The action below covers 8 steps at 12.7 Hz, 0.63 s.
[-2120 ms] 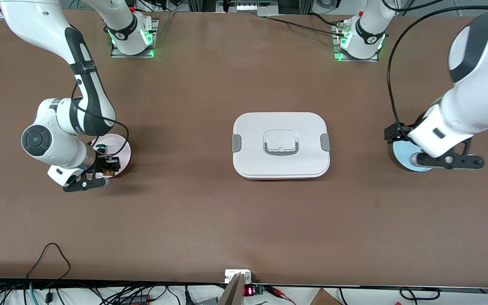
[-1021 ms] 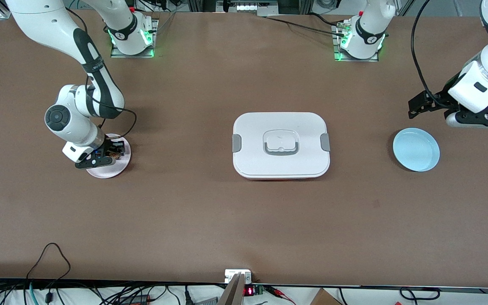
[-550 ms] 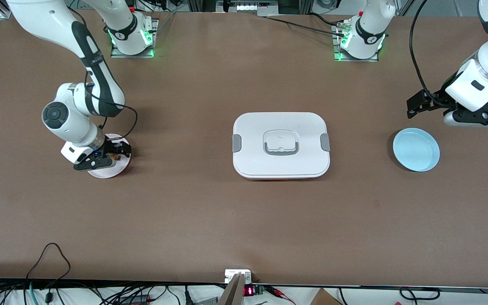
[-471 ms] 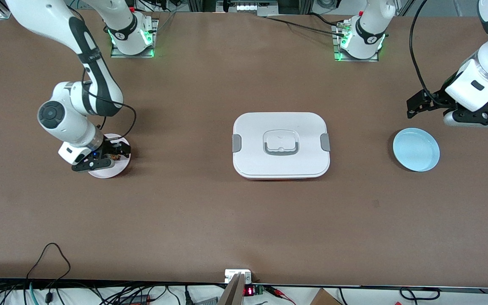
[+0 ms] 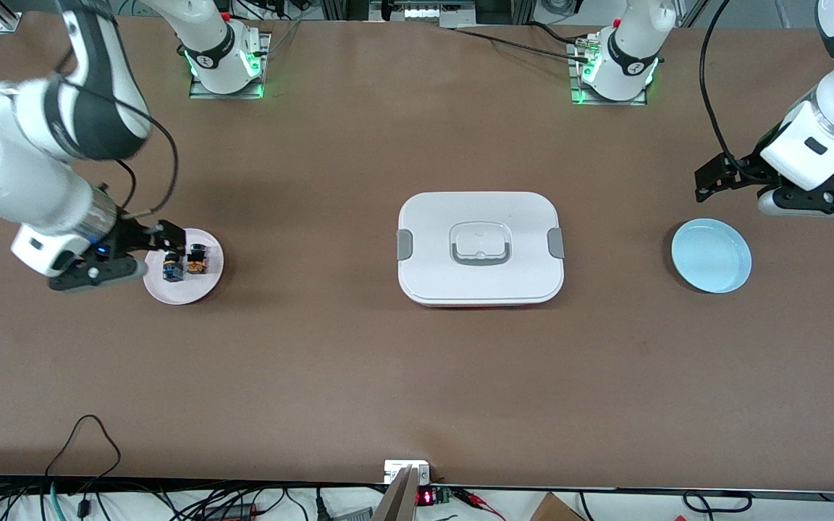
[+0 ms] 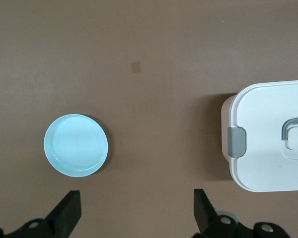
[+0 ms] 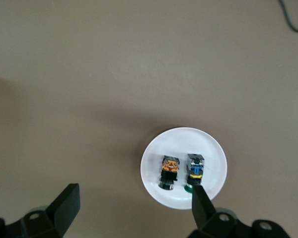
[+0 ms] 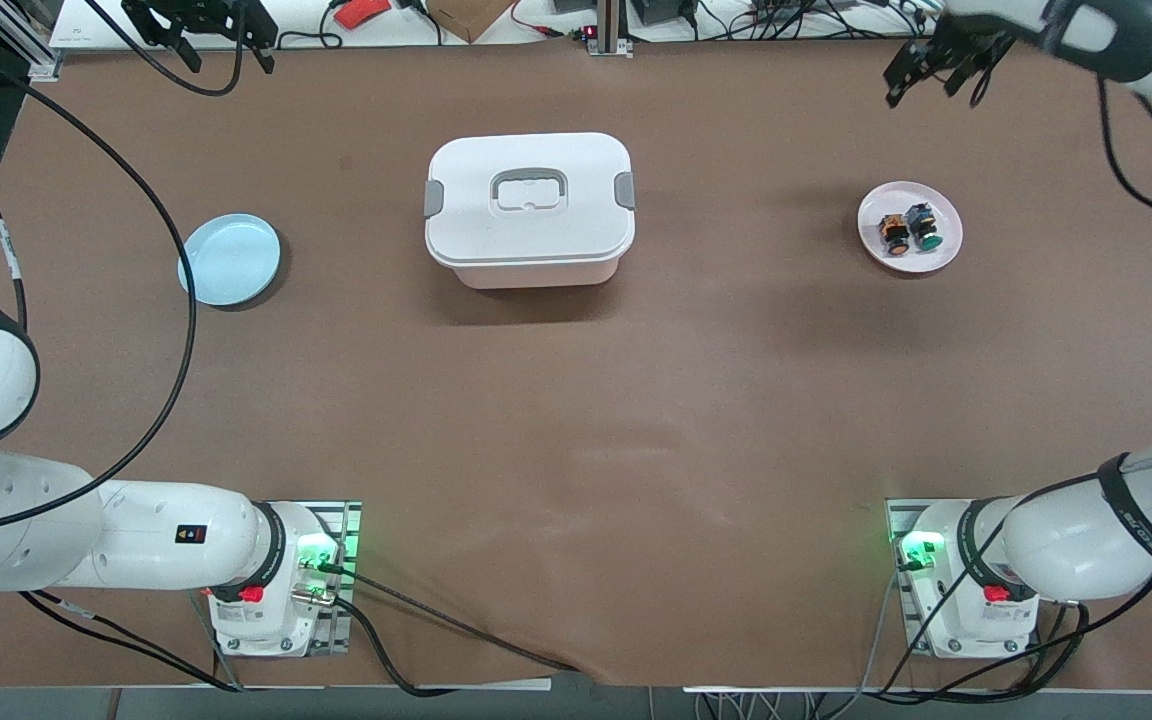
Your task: Transfer orange switch to right arm and place
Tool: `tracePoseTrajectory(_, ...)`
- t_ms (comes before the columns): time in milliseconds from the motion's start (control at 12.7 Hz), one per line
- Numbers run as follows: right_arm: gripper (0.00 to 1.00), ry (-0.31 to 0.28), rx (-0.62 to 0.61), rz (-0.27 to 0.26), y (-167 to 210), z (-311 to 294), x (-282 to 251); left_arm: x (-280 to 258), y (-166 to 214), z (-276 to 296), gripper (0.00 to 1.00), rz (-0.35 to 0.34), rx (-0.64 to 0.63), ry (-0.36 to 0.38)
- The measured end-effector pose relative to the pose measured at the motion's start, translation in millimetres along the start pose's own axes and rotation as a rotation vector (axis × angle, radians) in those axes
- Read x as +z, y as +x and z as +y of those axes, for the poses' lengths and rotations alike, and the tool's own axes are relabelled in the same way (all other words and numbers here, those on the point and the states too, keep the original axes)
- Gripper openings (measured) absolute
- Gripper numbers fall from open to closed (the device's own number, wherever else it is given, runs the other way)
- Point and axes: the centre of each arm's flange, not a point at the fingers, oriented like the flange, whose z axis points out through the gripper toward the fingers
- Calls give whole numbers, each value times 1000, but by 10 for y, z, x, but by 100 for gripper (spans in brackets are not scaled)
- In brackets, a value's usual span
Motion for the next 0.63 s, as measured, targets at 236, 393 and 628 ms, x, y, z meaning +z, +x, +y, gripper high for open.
tracePoseTrajectory(236,100,14,-12,5,-225,-73,-780,-2,0,1,100,0,0,0)
tracePoseTrajectory(393,100,24,-29,-14,-392,-171,-1087,-2,0,2,100,0,0,0)
tracePoseTrajectory(628,100,28,-52,-34,-473,-310,-1177,-2,0,2,100,0,0,0)
